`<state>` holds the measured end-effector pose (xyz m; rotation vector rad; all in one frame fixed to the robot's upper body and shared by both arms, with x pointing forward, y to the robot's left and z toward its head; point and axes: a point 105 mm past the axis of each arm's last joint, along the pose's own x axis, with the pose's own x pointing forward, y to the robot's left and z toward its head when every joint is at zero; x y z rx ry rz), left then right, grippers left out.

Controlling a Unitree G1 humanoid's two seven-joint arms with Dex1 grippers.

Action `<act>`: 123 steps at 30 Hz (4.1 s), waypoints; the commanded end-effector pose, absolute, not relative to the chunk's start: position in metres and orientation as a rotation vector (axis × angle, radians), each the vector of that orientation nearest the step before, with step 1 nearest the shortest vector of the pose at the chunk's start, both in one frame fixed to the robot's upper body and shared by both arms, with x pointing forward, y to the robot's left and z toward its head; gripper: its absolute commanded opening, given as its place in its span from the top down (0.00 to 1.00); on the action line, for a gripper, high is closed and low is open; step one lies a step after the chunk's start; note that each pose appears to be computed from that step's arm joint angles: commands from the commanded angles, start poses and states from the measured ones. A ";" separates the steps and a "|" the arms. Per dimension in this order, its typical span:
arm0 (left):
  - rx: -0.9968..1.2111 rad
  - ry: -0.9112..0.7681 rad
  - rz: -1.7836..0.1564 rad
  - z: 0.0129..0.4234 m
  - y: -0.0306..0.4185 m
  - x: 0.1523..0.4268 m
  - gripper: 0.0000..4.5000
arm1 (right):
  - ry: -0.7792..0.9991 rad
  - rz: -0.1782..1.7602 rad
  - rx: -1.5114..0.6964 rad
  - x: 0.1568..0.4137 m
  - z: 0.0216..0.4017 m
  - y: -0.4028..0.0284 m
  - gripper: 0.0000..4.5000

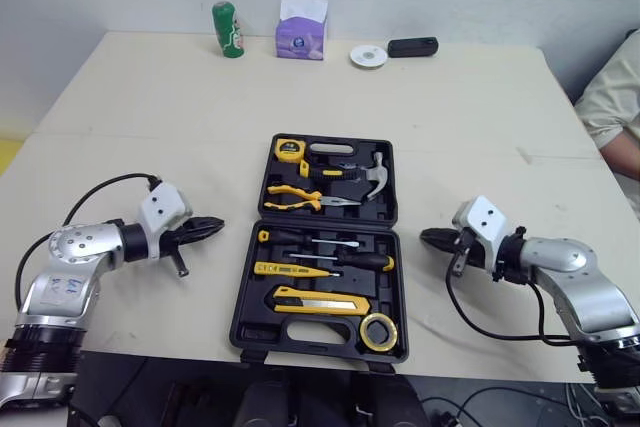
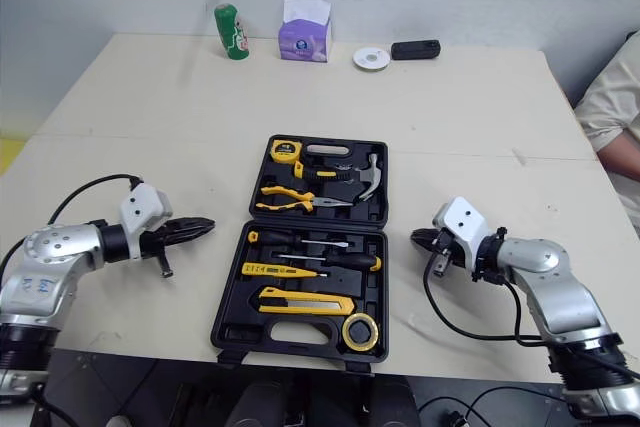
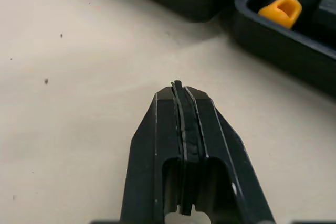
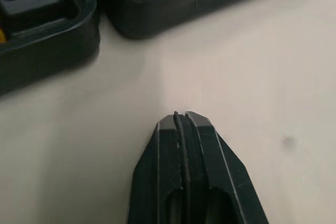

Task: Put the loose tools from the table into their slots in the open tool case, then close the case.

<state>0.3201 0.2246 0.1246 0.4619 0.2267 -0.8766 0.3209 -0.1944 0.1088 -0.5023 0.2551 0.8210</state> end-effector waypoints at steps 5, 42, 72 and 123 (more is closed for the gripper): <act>0.445 0.224 -0.868 0.109 0.206 0.340 1.00 | 0.273 0.853 -0.557 0.328 0.095 -0.179 1.00; 0.364 0.214 -0.931 0.108 0.161 0.353 1.00 | 0.201 0.894 -0.676 0.355 0.112 -0.150 1.00; -0.186 0.477 -0.512 0.167 0.183 0.381 0.00 | 0.392 0.596 -0.004 0.373 0.180 -0.142 0.01; -0.113 0.557 -0.611 0.143 0.145 0.376 0.94 | 0.486 0.450 -0.049 0.391 0.163 -0.138 1.00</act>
